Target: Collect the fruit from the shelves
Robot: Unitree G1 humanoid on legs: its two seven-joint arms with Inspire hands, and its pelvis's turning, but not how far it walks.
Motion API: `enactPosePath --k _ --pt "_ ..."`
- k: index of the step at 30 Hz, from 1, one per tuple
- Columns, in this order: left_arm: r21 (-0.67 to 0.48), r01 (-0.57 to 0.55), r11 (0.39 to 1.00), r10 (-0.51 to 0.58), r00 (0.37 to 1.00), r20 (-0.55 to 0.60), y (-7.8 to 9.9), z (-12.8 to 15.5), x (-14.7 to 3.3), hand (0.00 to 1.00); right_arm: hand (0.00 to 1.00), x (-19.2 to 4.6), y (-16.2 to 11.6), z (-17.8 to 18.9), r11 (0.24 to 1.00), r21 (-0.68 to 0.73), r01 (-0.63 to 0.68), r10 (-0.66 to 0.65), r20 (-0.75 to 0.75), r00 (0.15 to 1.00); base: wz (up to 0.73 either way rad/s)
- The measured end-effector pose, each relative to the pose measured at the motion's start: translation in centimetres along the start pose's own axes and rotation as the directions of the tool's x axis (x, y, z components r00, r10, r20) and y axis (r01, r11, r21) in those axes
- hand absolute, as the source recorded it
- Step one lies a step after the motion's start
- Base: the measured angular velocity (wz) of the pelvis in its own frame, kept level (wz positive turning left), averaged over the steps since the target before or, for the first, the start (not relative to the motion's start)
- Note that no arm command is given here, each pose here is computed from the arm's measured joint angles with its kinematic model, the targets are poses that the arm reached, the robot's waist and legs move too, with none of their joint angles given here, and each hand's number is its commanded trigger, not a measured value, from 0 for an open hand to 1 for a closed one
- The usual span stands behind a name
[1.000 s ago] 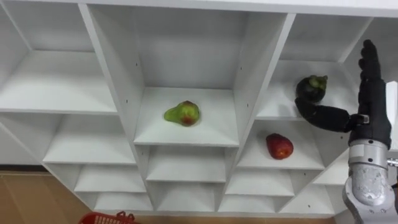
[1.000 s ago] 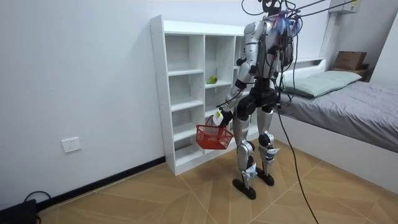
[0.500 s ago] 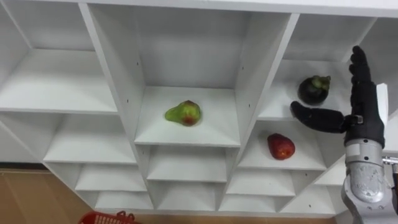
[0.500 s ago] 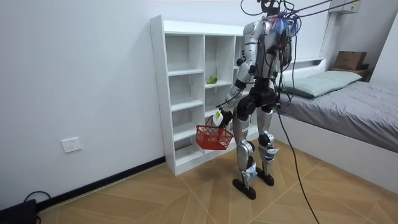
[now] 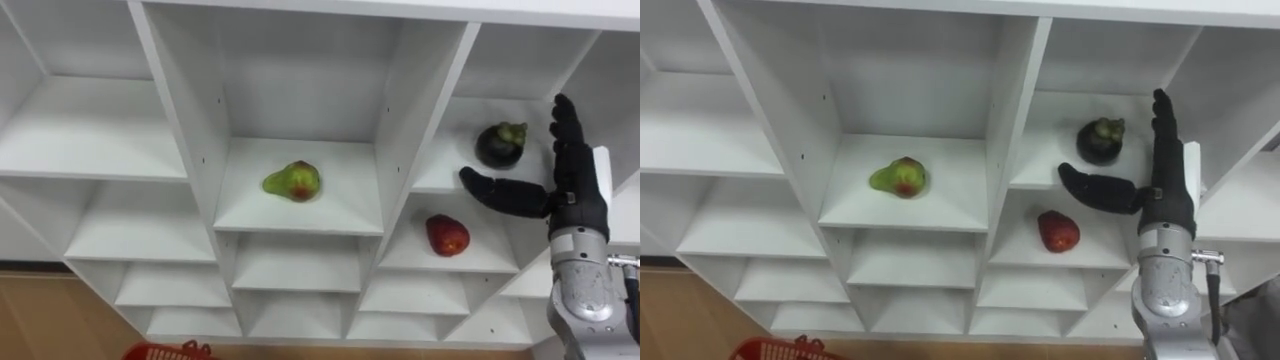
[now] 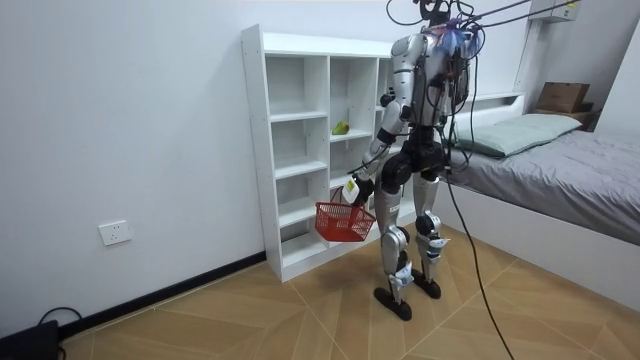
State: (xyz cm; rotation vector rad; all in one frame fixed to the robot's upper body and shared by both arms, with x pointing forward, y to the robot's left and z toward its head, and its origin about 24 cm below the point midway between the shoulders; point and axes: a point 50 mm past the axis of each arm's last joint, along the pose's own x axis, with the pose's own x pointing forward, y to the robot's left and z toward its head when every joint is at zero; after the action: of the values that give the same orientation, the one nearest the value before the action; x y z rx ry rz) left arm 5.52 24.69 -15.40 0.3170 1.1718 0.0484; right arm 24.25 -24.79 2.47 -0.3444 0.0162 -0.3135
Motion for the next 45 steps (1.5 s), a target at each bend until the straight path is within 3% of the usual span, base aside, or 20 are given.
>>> enactPosePath --k 21,22,23,24,25,45 --pt "0.047 0.005 0.999 -0.003 0.999 -0.043 0.2 -0.5 -0.1 1.0 0.0 1.3 -0.4 -0.1 0.997 -0.048 -0.055 0.054 -0.028 0.998 0.02" --pt "0.051 0.004 0.999 -0.002 0.999 -0.039 0.3 -0.4 -0.1 1.0 0.07 1.4 -0.4 0.0 0.997 -0.049 -0.066 0.065 -0.025 0.998 0.0" --pt "0.053 0.004 0.999 -0.002 0.999 -0.038 0.3 -0.3 -0.1 1.0 0.26 1.5 -0.4 0.0 0.996 -0.05 -0.075 0.074 -0.027 0.997 0.0" --pt "0.053 0.004 0.999 -0.002 0.999 -0.037 0.3 -0.3 -0.1 1.0 0.68 1.5 -0.4 0.0 0.996 -0.052 -0.079 0.077 -0.03 0.997 0.0" --pt "0.053 0.003 0.999 -0.001 0.999 -0.037 0.3 -0.3 -0.1 1.0 0.97 1.5 -0.4 -0.1 0.995 -0.054 -0.083 0.082 -0.034 0.996 0.0" --pt "0.066 -0.009 0.998 0.01 1.0 -0.014 0.4 0.5 0.0 1.0 1.0 3.2 -1.7 -0.6 0.989 -0.134 -0.055 0.045 -0.079 0.996 0.0"
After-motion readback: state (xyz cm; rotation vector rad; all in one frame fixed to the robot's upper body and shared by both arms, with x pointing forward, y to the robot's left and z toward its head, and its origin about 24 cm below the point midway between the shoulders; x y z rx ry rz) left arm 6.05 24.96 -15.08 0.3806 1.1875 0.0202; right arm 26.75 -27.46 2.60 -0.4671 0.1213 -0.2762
